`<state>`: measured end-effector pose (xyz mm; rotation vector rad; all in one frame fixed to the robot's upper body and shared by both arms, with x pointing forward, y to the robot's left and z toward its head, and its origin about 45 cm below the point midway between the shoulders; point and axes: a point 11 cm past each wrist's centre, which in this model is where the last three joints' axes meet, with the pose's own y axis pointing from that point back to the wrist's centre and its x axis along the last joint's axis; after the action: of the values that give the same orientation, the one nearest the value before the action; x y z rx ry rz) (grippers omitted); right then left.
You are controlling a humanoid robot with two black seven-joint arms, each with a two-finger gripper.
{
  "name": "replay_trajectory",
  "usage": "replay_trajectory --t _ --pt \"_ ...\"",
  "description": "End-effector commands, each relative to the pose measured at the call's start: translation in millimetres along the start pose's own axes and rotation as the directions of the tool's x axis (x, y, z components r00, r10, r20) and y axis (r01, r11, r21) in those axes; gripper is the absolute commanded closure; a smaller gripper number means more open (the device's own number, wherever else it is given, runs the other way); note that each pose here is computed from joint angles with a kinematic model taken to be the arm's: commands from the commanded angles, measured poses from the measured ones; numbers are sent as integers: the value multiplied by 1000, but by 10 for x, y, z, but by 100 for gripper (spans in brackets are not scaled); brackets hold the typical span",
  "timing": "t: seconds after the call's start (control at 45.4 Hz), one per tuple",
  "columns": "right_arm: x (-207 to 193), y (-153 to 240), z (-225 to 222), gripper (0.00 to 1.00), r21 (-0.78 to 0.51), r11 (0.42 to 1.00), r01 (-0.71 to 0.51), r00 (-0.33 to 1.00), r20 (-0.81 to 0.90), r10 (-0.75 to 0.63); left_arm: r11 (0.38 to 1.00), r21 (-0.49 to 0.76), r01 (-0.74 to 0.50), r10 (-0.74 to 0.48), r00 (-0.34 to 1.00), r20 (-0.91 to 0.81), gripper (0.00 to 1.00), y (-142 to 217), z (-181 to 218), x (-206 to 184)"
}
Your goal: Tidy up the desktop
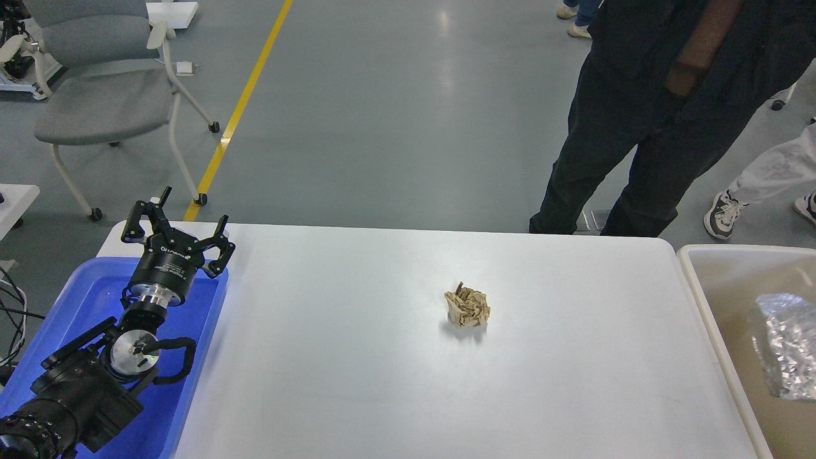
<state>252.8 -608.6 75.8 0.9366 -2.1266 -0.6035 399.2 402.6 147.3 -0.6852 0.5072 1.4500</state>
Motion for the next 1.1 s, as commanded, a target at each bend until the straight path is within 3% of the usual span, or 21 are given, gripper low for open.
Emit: replay_trajectory --t 0.0,0.198,0.33,0.441,0.551,0.661,0.837,1.079 --pt "-22 12 -215 0 37 999 7 1000 6 -7 1000 0 0 0 1000 0 0 0 0 0" --pt "163 68 -690 0 116 993 -23 997 76 14 1000 1 3 -3 1000 -1 0 -6 1 -7" --pt "221 160 -1151 0 195 981 -21 978 208 -21 1000 1 3 -3 1000 -1 0 -6 1 -7" --pt "199 219 -1374 0 241 970 2 928 361 -92 1000 2 3 -3 1000 0 0 -6 0 -7" --pt "104 325 -1680 0 337 937 92 839 481 -255 1000 2 3 -3 1000 0 0 -6 0 -7" --pt "5 490 -1989 0 474 852 223 750 474 -460 1000 -1 3 -3 1000 -1 0 -6 3 -7" --pt "-439 812 -2301 0 615 640 460 619 294 -728 1000 1 3 -3 1000 -1 0 -6 1 -7" --pt "-948 1140 -2334 0 637 420 646 454 120 -883 1000 -1 3 -3 1000 -1 0 -6 3 -7"
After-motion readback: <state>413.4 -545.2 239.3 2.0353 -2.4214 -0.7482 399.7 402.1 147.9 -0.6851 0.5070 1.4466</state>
